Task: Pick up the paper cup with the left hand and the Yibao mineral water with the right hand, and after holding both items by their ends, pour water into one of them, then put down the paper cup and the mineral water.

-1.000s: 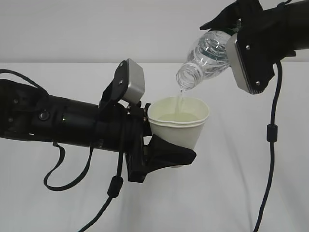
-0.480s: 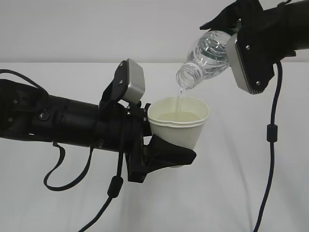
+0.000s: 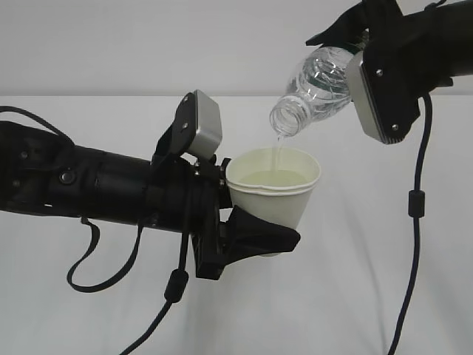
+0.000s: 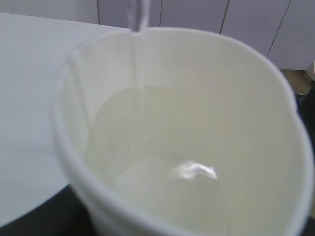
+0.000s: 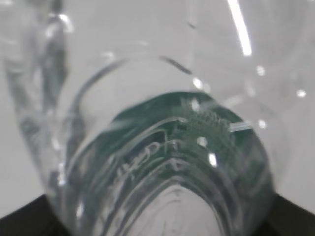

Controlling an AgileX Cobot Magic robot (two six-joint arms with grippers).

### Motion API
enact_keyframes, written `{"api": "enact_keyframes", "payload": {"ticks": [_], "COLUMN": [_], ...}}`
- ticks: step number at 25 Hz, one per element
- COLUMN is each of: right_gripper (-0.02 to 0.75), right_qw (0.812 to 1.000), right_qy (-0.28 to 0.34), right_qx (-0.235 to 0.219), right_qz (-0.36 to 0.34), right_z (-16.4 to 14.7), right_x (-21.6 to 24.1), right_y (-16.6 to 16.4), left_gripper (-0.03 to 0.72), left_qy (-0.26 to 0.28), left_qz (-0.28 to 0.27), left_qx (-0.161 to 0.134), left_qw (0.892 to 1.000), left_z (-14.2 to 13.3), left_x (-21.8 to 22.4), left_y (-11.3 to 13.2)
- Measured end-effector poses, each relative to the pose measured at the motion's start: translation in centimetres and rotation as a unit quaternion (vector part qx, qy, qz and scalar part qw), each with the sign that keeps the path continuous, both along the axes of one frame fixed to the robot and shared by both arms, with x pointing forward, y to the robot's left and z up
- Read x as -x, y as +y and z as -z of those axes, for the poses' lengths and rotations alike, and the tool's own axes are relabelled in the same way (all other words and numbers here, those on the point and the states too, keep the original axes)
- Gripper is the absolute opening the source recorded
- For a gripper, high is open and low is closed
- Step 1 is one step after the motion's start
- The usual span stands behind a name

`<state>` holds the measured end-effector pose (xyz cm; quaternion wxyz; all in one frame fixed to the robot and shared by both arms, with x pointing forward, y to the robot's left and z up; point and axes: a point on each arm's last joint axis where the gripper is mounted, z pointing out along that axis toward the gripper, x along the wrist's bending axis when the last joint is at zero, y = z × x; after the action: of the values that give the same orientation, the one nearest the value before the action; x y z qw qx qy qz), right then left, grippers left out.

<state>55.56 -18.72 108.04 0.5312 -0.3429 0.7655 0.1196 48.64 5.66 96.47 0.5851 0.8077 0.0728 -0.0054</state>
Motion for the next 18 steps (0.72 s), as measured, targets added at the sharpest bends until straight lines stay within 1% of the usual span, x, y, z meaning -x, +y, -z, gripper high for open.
{"api": "enact_keyframes", "payload": {"ticks": [7, 18], "right_gripper": [0.484, 0.484], "right_qw": [1.0, 1.0], "right_qy": [0.001, 0.019], "right_qx": [-0.001, -0.023], "right_qz": [0.001, 0.003], "right_z": [0.0, 0.02], "right_x": [0.0, 0.12], "right_y": [0.0, 0.14], "left_gripper": [0.43, 0.43], "left_qy": [-0.004, -0.012], "left_qz": [-0.007, -0.021], "left_qx": [0.005, 0.012], "left_qw": [1.0, 1.0], "left_z": [-0.1, -0.22], "left_x": [-0.14, -0.43], "left_y": [-0.02, -0.02]}}
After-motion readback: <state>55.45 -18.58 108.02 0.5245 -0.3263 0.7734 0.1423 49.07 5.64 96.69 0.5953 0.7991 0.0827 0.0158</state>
